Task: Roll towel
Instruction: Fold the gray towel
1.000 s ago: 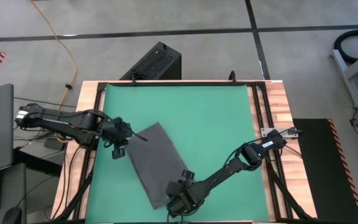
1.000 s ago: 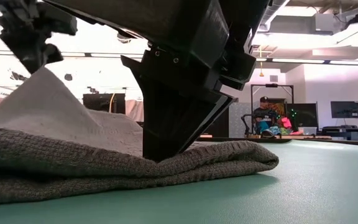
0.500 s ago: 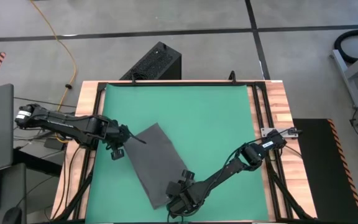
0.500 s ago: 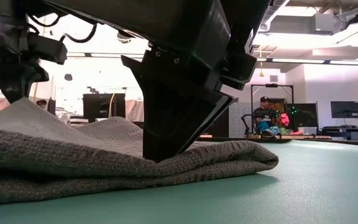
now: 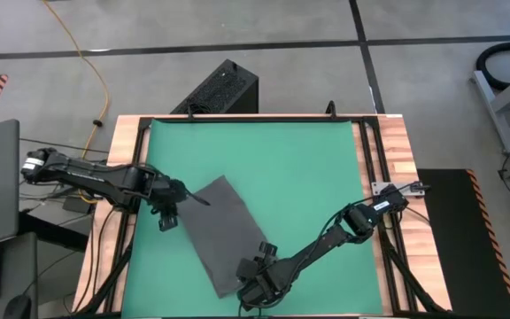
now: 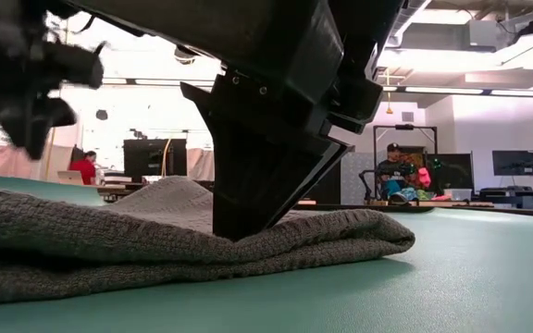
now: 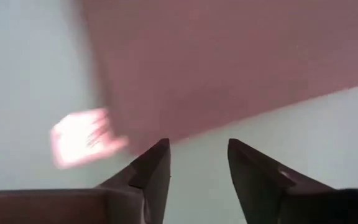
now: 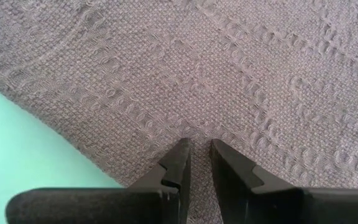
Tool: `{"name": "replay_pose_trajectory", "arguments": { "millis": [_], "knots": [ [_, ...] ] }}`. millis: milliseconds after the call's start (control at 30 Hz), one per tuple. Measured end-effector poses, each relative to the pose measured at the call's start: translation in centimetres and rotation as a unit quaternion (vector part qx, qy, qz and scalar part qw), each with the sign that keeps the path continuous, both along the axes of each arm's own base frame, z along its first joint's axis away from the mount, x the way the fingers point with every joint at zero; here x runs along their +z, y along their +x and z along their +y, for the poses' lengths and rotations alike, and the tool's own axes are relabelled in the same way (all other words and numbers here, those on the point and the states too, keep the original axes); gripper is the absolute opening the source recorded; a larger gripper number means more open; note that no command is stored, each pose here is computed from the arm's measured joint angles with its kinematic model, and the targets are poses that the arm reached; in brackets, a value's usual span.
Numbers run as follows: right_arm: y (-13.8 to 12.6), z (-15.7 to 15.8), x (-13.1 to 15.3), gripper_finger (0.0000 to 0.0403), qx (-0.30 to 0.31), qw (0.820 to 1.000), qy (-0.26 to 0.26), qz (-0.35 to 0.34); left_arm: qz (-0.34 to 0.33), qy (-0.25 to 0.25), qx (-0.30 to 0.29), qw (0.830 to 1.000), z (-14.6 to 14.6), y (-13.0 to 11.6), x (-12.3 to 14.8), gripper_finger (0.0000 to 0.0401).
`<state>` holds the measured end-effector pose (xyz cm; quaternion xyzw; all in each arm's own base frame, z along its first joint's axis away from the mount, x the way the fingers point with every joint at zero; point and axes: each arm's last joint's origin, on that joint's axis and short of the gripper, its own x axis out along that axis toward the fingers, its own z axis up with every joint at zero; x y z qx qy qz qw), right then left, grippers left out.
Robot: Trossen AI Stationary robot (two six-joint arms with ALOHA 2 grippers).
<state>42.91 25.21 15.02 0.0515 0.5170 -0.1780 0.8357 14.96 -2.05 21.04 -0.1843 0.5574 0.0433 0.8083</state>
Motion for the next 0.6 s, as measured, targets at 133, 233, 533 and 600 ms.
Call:
{"name": "replay_pose_trajectory", "arguments": {
  "millis": [133, 233, 533, 600],
  "knots": [
    [0.0, 0.0, 0.0, 0.0086, 0.009, 1.0, -0.012, -0.002, -0.168, -0.062, -0.044, 0.983, -0.8, 1.9, 2.2, 0.0141],
    [0.1, 0.0, 0.0, 0.0086, 0.024, 1.0, -0.018, 0.0, -0.296, -0.024, -0.063, 0.953, -1.5, 2.9, 3.3, 0.0109],
    [0.4, 0.5, 0.2, 0.0086, 0.056, 0.998, -0.021, -0.016, -0.317, -0.035, -0.059, 0.946, -2.5, 4.9, -2.3, 0.0006],
    [0.4, 0.5, 0.3, 0.0086, 0.06, 0.998, -0.027, -0.019, -0.297, -0.032, -0.061, 0.952, -2.6, 5.1, -3.3, 0.0003]
  ]
}}
